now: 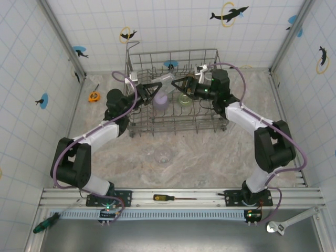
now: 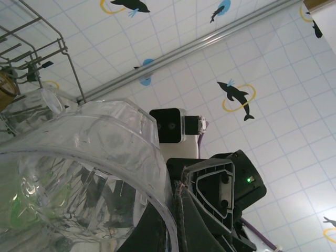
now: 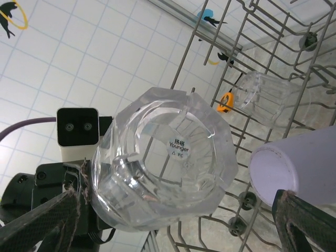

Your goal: Load the cups into the dish rack

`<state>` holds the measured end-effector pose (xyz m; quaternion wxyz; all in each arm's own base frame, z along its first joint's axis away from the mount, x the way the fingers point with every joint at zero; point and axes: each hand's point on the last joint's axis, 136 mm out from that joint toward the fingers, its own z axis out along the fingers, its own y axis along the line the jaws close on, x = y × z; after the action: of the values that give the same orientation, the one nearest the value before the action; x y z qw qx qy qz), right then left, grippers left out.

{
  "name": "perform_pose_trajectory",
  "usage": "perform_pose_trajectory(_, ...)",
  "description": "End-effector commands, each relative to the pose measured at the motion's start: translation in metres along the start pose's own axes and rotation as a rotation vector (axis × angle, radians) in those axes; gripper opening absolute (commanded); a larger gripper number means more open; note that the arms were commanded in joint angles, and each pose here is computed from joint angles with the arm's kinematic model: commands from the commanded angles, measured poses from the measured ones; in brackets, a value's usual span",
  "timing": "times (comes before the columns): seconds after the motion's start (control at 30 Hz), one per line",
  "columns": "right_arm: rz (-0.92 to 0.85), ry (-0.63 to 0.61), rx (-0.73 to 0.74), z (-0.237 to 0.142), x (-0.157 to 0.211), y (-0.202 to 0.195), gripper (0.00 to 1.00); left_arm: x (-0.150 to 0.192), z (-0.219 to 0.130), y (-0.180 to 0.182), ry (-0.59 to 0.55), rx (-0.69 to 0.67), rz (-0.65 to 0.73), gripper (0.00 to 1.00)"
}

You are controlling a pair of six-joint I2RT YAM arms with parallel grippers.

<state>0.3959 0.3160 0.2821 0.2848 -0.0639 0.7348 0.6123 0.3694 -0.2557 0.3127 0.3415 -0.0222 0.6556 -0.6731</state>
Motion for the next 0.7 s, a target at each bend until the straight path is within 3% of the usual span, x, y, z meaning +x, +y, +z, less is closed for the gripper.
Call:
perform_pose_trajectory(0.0, -0.025, -0.03, -0.082, 0.004, -0.019, 0.021, 0.96, -0.003, 0.005, -0.031, 0.003, 0.103, 0.069, 0.0)
perform_pose_trajectory(0.33, 0.01, -0.062, -0.122, 0.009, -0.03, 0.024, 0.92, 0.005, 0.01, -0.025, 0.024, 0.097, 0.058, 0.0)
perform_pose_trajectory(0.67, 0.031, -0.066, -0.154, 0.01, -0.031, 0.026, 0.73, 0.005, 0.01, -0.025, 0.025, 0.096, 0.059, 0.0)
